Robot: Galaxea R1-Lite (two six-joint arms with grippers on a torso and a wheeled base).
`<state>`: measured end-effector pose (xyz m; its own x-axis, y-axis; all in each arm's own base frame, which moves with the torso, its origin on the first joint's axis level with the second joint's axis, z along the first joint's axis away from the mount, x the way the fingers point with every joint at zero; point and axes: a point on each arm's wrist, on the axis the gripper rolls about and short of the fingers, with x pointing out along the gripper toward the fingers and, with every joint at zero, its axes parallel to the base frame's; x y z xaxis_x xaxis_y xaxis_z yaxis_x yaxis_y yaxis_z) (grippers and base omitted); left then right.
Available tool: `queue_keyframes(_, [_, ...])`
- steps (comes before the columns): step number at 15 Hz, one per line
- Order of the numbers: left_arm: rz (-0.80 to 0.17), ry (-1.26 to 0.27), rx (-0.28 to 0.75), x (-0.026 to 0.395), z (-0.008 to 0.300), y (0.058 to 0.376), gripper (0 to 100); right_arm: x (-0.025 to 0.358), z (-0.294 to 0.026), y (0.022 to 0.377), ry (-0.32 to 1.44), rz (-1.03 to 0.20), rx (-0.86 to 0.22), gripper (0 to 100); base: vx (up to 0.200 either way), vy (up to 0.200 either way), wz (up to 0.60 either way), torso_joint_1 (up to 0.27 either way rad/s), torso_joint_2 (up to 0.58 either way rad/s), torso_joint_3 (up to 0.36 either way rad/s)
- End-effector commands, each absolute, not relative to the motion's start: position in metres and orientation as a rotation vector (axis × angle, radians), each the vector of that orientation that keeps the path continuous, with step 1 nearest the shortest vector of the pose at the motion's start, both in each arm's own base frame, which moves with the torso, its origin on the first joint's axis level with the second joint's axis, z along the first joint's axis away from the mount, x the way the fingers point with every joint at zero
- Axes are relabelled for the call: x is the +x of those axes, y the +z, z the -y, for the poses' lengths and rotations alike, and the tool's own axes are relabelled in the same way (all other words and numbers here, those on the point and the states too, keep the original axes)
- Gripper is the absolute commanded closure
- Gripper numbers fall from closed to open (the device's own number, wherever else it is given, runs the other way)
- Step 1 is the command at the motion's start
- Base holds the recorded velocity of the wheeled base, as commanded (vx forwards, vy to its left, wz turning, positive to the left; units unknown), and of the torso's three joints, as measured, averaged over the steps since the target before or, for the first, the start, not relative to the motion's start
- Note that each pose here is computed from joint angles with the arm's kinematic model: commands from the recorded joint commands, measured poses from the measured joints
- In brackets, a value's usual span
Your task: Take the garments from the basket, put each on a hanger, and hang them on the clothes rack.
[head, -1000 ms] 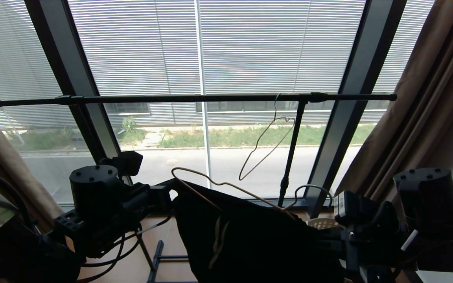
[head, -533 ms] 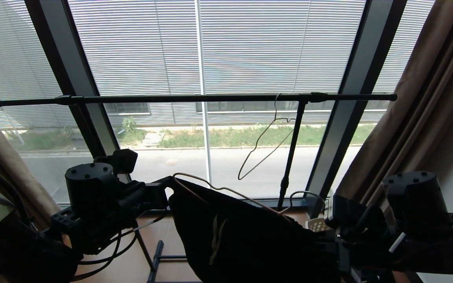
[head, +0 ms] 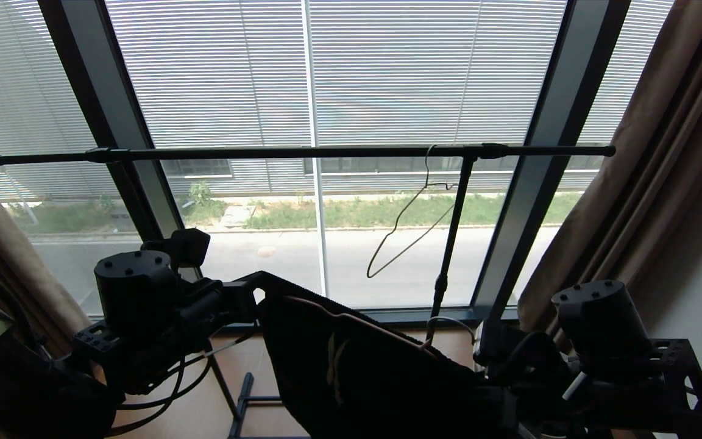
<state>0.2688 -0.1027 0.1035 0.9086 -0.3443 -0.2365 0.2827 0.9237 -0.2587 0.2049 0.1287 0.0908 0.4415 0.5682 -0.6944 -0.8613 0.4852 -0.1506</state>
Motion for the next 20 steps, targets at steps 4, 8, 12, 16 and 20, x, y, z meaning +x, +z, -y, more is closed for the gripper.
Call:
queue_keyframes(4, [-0.263, -0.361, -0.191, 0.262, 0.109, 0.134, 100, 0.214, -0.133, 0.077, 0.905, -0.676, -0.563, 100, 0.0, 0.0, 0.0, 0.0, 0.0, 0.0])
queue_keyframes(8, [-0.303, -0.444, -0.1, 0.26, 0.136, 0.172, 100, 0.216, -0.134, 0.08, 0.896, -0.662, -0.564, 100, 0.0, 0.0, 0.0, 0.0, 0.0, 0.0])
queue_keyframes(12, [-0.362, -0.554, 0.004, 0.248, 0.167, 0.186, 100, 0.22, -0.135, 0.084, 0.856, -0.649, -0.576, 100, 0.0, 0.0, 0.0, 0.0, 0.0, 0.0])
queue_keyframes(16, [-0.416, -0.626, 0.069, 0.232, 0.194, 0.182, 100, 0.225, -0.137, 0.092, 0.837, -0.615, -0.567, 100, 0.0, 0.0, 0.0, 0.0, 0.0, 0.0])
queue_keyframes(20, [-0.446, -0.661, 0.128, 0.225, 0.206, 0.174, 100, 0.228, -0.139, 0.101, 0.798, -0.599, -0.505, 100, 0.0, 0.0, 0.0, 0.0, 0.0, 0.0])
